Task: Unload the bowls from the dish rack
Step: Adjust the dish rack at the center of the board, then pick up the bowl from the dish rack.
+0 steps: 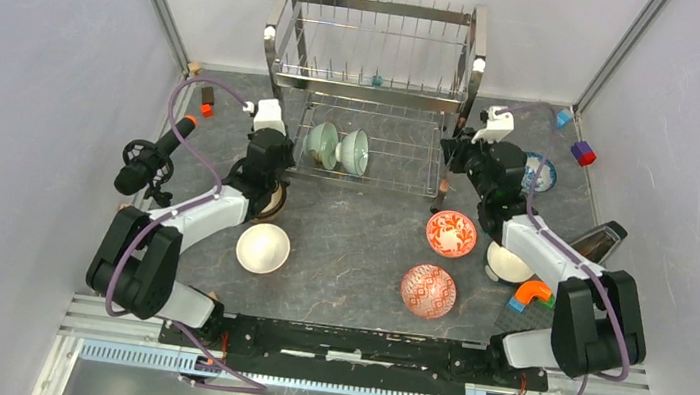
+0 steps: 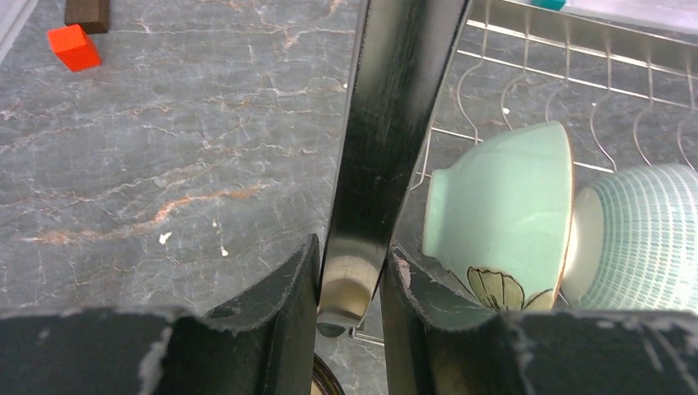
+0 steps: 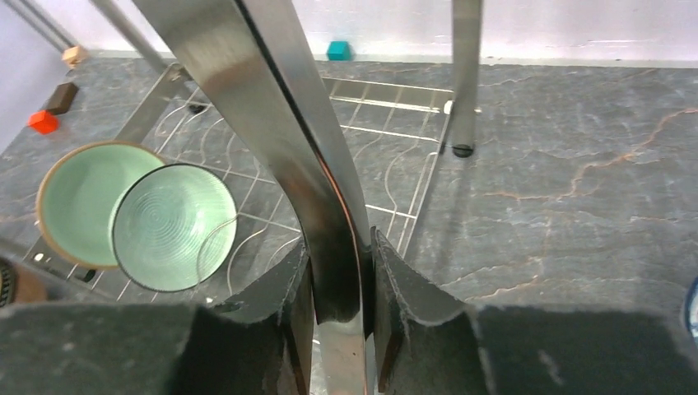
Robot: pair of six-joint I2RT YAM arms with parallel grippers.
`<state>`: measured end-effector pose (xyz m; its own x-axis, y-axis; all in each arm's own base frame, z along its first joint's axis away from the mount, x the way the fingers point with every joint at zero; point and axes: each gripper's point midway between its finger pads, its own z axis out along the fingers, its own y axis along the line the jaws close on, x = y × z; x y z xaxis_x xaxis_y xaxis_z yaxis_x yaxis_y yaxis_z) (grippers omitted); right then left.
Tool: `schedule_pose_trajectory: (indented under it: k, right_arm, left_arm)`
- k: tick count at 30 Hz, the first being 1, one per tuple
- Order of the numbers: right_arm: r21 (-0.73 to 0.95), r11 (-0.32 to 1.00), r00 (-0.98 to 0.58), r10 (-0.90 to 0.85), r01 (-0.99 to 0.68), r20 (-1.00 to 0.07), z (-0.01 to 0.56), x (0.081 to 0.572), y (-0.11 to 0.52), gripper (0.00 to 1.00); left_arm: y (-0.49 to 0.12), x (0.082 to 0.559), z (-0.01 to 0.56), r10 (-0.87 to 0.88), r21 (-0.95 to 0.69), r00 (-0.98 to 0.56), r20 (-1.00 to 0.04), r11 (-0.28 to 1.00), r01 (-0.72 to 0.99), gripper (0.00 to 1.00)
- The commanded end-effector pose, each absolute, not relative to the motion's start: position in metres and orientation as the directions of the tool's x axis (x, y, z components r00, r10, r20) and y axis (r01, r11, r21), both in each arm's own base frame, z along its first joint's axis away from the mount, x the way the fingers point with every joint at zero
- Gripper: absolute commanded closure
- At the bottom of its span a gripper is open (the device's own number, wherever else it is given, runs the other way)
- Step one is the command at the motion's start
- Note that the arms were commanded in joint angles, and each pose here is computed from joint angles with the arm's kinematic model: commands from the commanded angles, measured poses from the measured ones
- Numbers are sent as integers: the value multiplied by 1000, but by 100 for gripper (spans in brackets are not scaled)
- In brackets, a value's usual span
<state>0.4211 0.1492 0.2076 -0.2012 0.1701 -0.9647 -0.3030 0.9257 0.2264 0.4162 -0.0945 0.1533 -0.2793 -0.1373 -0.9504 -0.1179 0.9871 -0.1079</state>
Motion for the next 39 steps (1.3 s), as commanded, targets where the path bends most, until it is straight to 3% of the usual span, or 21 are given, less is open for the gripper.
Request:
schedule_pose_trajectory:
  k: [1, 6, 14, 17, 21, 23, 31, 36, 39]
  right_arm:
    - [256, 939, -298, 182, -229, -937, 188, 436, 146, 67]
    - [286, 939, -297, 223, -190, -929, 182, 420, 136, 37]
    - [265, 945, -285, 205, -191, -936, 207, 399, 126, 19]
    - [273, 944, -249, 224, -184, -942, 228, 386, 119, 7]
    - [326, 919, -262, 267, -220, -927, 241, 361, 123, 5]
    - [350, 889, -261, 277, -295, -925, 246, 344, 133, 7]
    - [304, 771, -201, 230, -559, -952, 256, 288, 183, 15]
    - [235, 740, -171, 162, -631, -972, 254, 285, 235, 19]
    - [264, 725, -163, 208, -637, -964, 249, 295, 257, 23]
  left_arm:
    - [-136, 409, 205, -310, -312, -167, -936, 950, -12, 92]
    - [-129, 401, 203, -311, -309, -183, -933, 950, -44, 63]
    - [-132, 387, 218, -324, -329, -221, -920, 944, -14, 28]
    - [-130, 380, 227, -331, -337, -220, -918, 941, -10, 20]
    - [-129, 360, 237, -369, -381, -273, -889, 925, -9, 14]
    - [-133, 346, 237, -376, -401, -319, -870, 916, 14, 1]
    - [-132, 293, 233, -342, -417, -438, -831, 905, 85, 0]
    - [-131, 274, 232, -307, -404, -440, -844, 903, 147, 0]
    - [-134, 267, 238, -329, -434, -417, -847, 881, 186, 0]
